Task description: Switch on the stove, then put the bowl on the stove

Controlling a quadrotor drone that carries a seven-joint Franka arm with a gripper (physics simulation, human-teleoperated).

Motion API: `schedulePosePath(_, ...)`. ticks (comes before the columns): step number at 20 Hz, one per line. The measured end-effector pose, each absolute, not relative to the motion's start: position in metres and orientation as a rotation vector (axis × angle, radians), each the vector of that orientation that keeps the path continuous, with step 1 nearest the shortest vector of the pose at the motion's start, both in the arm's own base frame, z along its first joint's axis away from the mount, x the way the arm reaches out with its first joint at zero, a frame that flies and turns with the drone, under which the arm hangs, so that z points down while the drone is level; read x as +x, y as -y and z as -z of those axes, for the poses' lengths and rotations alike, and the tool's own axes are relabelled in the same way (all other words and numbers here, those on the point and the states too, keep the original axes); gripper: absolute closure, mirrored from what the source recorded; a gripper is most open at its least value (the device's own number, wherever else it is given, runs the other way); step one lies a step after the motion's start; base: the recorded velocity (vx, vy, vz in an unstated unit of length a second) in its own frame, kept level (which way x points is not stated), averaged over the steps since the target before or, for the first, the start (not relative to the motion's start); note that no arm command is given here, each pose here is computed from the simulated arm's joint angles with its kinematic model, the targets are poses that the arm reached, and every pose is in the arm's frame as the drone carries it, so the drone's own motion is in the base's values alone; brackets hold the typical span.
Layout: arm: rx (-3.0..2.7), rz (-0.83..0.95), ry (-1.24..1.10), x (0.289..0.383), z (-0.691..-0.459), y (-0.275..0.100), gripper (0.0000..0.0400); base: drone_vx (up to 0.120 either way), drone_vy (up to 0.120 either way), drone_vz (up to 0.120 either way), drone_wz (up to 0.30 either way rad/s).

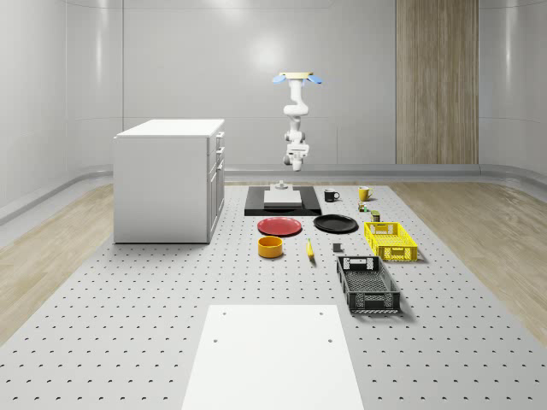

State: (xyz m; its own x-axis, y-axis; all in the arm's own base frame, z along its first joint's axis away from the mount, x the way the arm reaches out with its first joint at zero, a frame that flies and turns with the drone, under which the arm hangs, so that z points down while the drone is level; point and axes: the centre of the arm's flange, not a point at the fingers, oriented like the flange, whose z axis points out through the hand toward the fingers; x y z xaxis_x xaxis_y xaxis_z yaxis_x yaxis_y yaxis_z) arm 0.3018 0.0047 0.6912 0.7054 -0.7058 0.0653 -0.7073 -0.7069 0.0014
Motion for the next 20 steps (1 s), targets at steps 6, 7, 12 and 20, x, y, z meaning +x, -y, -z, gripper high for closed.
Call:
schedulePosePath(6,2.805,-0.145,1.163,0.3014,-0.69,-0.013,0.0,0.12,-0.12,0.0,0.0)
schedulePosePath(7,2.784,-0.159,1.155,0.3014,-0.69,-0.015,0.0,0.04,-0.12,0.0,0.0)
schedulePosePath(12,2.605,-0.265,1.082,0.3012,-0.685,-0.035,0.0,0.0,-0.12,0.0,0.0)
schedulePosePath(20,1.806,-0.578,0.756,0.3027,-0.625,-0.093,0.0,0.0,-0.06,-0.015,0.0)
